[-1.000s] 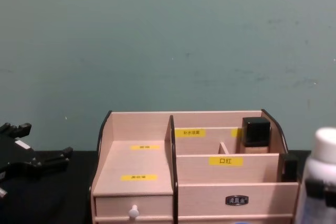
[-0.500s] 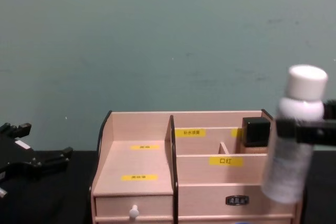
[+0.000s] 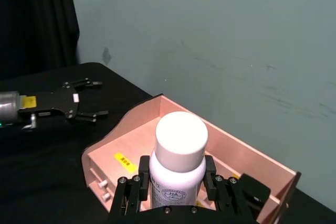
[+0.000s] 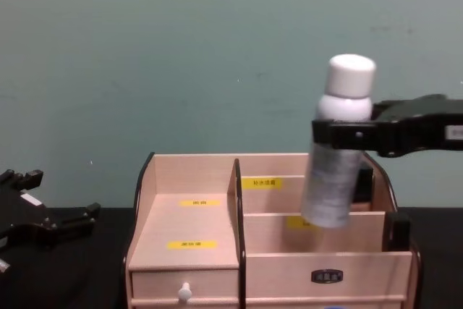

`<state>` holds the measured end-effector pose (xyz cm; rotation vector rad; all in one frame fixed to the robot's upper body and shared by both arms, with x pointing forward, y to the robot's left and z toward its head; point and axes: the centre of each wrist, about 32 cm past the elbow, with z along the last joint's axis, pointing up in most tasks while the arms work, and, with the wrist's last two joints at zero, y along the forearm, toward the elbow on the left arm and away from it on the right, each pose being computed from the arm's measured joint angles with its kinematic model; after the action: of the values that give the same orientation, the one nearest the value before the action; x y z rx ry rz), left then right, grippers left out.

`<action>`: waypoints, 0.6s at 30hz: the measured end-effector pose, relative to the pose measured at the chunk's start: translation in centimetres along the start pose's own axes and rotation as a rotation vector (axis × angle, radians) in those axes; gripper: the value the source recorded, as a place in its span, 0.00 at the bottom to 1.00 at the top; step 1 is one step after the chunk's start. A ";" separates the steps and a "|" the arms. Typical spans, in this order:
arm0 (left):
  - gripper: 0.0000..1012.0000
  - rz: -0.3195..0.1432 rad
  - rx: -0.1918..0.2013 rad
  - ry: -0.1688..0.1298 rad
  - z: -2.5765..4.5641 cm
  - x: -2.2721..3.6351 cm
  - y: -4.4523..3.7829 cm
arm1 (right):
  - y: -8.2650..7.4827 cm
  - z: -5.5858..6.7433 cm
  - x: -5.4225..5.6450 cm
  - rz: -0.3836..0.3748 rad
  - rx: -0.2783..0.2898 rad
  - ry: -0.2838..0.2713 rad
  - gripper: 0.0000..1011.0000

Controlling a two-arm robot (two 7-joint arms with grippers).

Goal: Pick up the facial cleanser and watermelon frost from the table and place them into the tiered storage box.

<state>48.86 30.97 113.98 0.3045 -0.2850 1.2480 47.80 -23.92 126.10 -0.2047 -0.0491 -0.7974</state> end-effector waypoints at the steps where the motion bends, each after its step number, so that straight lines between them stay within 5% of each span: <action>1: 0.99 0.000 0.000 0.000 0.00 0.00 0.00 | 0.3 0.0 0.0 -0.001 0.000 -0.001 0.60; 18: 0.99 0.000 0.000 0.000 0.00 0.00 0.00 | 5.6 -0.3 0.7 -0.042 -0.011 -0.024 0.60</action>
<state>48.86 30.97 113.98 0.3044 -0.2851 1.2479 52.25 -20.68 124.97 -0.2241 -0.0714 -0.8370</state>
